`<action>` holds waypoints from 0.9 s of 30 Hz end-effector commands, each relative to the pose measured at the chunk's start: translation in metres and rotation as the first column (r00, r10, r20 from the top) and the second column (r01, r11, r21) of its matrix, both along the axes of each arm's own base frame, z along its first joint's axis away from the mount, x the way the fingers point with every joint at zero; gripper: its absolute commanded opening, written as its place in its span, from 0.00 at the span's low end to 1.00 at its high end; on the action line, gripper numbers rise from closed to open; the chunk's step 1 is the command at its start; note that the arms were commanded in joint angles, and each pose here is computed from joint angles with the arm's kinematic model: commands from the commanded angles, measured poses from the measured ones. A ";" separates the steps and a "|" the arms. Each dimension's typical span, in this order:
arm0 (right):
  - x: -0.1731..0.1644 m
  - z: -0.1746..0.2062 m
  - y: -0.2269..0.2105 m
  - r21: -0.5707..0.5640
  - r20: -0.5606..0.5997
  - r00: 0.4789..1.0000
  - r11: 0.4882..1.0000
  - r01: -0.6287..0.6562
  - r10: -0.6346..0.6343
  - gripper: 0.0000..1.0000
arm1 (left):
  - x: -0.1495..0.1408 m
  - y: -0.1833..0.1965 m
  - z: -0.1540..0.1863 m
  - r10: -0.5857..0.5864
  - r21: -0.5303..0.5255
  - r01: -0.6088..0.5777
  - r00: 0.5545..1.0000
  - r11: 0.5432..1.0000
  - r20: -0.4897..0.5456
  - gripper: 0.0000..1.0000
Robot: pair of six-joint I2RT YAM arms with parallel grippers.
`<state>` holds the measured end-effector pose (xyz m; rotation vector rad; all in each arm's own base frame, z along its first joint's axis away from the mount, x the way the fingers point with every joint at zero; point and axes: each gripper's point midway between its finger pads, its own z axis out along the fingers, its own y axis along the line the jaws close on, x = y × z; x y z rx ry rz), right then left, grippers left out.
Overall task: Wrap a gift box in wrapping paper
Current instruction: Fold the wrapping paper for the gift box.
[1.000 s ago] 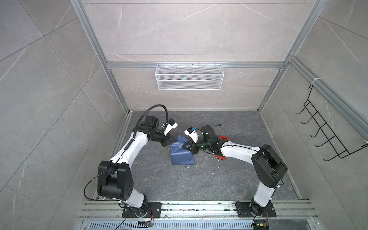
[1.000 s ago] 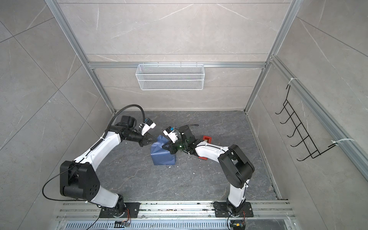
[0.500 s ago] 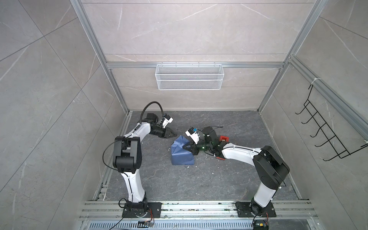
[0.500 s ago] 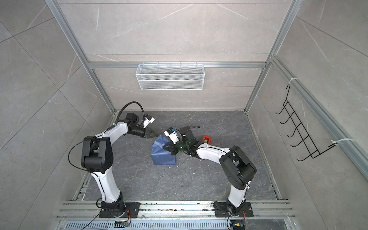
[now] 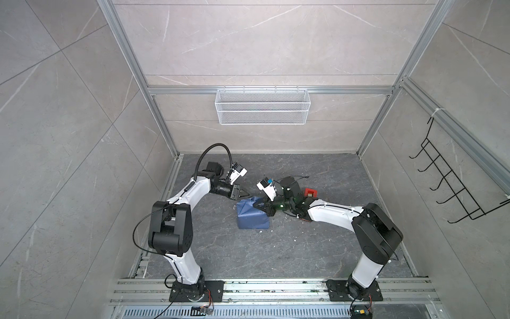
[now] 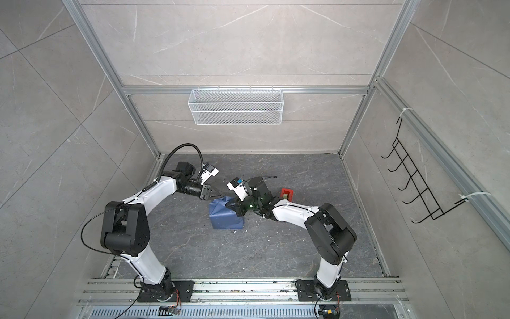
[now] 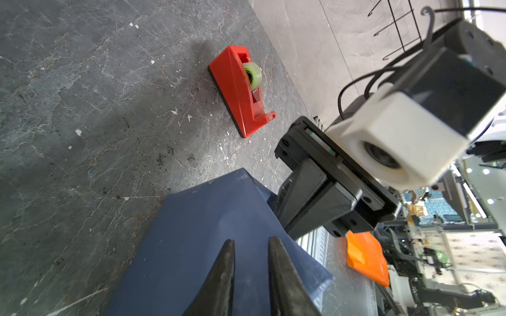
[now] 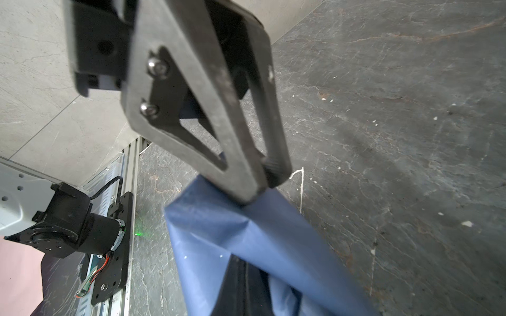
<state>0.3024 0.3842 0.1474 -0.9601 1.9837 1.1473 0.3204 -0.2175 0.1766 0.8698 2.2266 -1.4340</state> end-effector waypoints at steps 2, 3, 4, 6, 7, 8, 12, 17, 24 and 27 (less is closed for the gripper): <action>-0.023 -0.056 -0.021 -0.158 -0.142 0.989 0.987 0.010 -0.033 0.00 | -0.014 0.002 -0.009 -0.044 0.062 0.041 0.998 0.997 0.047 0.26; -0.025 -0.056 -0.020 -0.158 -0.138 0.990 0.987 0.003 -0.025 0.00 | -0.015 0.002 -0.014 -0.046 0.079 0.042 0.998 0.996 0.049 0.26; -0.026 -0.056 -0.020 -0.162 -0.135 0.991 0.987 -0.004 -0.018 0.00 | -0.016 0.002 -0.020 -0.051 0.094 0.047 0.998 0.995 0.042 0.26; -0.025 -0.058 -0.020 -0.170 -0.135 0.991 0.985 0.001 -0.024 0.00 | -0.020 -0.001 -0.026 -0.058 0.095 0.057 0.998 0.994 0.009 0.26; -0.025 -0.061 -0.021 -0.176 -0.142 0.989 0.984 0.005 -0.031 0.00 | -0.023 -0.004 -0.023 -0.066 0.085 0.065 0.998 0.994 0.005 0.26; -0.025 -0.060 -0.021 -0.177 -0.144 0.989 0.984 0.007 -0.033 0.00 | -0.026 -0.006 -0.020 -0.073 0.078 0.072 0.997 0.994 0.009 0.26; -0.026 -0.061 -0.020 -0.182 -0.136 0.990 0.983 -0.006 -0.019 0.00 | -0.039 -0.007 -0.028 -0.087 0.103 0.085 0.996 0.991 0.009 0.26; -0.026 -0.040 -0.017 -0.144 -0.117 0.993 0.989 -0.014 -0.003 0.00 | -0.042 0.006 -0.054 -0.085 0.233 0.077 0.996 0.969 0.028 0.26; -0.031 0.016 -0.021 -0.054 -0.063 0.998 0.998 -0.022 0.018 0.00 | -0.053 0.011 -0.075 -0.145 0.310 0.130 0.989 0.942 0.024 0.25; -0.035 0.032 -0.027 -0.043 -0.043 0.999 0.999 -0.022 0.020 0.00 | -0.060 0.010 -0.084 -0.185 0.342 0.163 0.982 0.925 0.031 0.25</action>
